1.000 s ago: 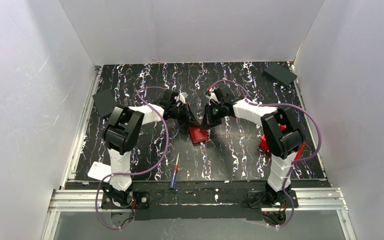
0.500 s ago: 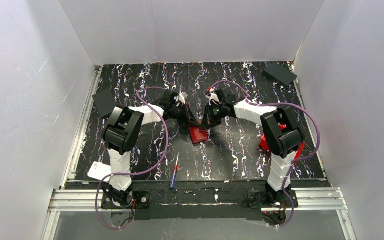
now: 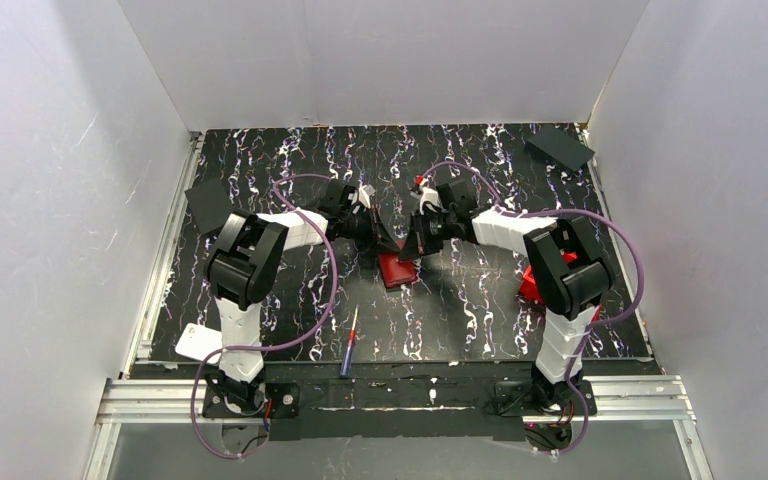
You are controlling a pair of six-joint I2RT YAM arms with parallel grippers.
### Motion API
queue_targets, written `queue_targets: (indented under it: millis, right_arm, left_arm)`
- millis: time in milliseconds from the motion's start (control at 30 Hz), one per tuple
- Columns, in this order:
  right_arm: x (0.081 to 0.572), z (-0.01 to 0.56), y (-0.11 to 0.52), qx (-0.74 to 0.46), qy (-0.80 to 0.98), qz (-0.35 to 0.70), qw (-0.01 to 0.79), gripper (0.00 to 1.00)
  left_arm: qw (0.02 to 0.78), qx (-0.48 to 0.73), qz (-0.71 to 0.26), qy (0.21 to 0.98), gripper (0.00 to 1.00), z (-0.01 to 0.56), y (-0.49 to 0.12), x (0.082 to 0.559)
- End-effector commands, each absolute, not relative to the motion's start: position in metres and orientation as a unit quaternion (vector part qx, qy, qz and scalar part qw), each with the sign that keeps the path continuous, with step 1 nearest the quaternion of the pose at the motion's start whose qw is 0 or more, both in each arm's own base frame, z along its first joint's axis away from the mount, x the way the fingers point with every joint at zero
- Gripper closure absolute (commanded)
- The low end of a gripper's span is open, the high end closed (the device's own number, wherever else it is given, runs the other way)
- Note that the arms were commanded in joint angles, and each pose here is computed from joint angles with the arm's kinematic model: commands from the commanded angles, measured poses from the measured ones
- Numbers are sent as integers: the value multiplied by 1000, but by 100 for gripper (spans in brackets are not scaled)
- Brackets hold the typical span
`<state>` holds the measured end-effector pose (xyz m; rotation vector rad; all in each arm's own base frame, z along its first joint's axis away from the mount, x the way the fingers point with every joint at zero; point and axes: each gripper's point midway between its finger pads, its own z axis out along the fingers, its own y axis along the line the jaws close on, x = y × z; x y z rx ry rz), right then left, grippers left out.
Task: Put the credit cards into the card holder
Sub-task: Close the card holder at the center of the board.
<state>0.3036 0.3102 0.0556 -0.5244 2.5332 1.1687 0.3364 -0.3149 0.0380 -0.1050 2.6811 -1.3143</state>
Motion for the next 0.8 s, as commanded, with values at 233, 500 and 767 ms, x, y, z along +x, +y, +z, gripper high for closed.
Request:
queue_targets:
  millis: [233, 500, 767]
  right_arm:
    - [299, 61, 328, -194, 850, 451, 191, 99]
    - [295, 59, 327, -212, 844, 454, 193, 99]
    - [297, 54, 330, -243, 830, 459, 202, 99]
  left_arm:
    - [24, -57, -348, 936, 100, -22, -291, 302]
    - [24, -57, -348, 936, 100, -23, -291, 302]
    - [16, -63, -345, 936, 100, -27, -289, 296]
